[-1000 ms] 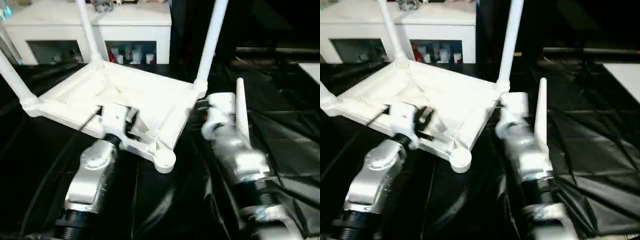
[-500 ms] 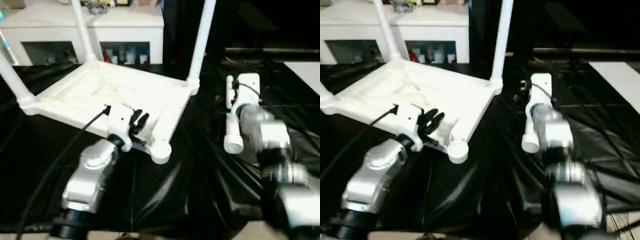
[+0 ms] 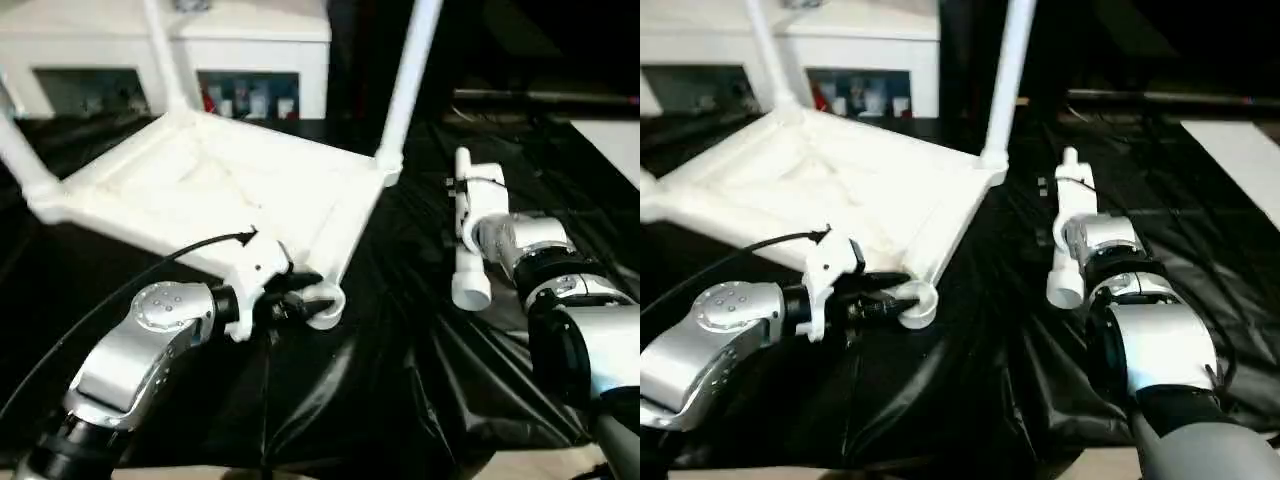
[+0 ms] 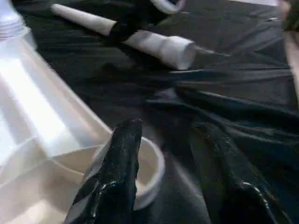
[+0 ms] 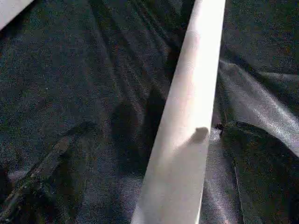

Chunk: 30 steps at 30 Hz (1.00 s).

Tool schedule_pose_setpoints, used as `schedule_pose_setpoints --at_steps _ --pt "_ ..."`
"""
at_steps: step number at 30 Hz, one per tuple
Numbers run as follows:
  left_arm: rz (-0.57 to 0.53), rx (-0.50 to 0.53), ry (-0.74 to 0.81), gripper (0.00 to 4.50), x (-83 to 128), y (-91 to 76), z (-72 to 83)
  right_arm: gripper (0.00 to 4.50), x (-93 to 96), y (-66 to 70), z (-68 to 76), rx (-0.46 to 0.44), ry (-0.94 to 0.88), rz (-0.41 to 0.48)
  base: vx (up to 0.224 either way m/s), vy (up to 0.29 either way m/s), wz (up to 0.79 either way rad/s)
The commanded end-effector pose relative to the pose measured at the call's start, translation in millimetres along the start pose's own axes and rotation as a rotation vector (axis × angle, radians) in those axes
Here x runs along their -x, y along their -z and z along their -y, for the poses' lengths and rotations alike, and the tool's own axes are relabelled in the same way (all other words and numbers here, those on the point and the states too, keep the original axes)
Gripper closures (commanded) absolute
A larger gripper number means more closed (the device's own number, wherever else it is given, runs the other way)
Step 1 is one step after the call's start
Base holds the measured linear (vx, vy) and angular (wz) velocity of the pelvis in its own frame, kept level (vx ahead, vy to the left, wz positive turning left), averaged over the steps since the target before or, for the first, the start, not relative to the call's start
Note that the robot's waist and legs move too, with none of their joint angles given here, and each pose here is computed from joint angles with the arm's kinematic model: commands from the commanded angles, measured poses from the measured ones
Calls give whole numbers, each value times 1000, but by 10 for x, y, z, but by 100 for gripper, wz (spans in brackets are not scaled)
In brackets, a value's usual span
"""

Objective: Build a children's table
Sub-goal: Pick table leg

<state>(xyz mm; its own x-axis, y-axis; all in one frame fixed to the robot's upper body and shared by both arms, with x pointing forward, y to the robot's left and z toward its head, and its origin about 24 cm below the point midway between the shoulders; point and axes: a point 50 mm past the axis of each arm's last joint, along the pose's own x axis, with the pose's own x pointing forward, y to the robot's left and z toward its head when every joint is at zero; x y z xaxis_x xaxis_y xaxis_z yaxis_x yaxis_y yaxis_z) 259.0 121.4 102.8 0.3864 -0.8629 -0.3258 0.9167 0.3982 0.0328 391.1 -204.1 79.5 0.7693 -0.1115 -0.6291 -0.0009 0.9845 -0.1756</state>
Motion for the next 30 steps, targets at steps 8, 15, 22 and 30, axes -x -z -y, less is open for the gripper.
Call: schedule_pose_setpoints --at_steps 8,15,22,30 --pt "-13 -16 49 171 18 -88 59 0 2 125 167 -65 48 -78 0 0 0" --pt "-15 -16 49 116 1 -104 63 41 -11 244 191 -127 12 -124 0 0 0" --pt "-19 -12 58 58 -4 -107 78 114 -18 304 173 -153 -14 -150 0 0 0" --pt "-20 -11 63 7 -6 -112 80 165 -26 383 181 -163 -28 -177 0 0 0"
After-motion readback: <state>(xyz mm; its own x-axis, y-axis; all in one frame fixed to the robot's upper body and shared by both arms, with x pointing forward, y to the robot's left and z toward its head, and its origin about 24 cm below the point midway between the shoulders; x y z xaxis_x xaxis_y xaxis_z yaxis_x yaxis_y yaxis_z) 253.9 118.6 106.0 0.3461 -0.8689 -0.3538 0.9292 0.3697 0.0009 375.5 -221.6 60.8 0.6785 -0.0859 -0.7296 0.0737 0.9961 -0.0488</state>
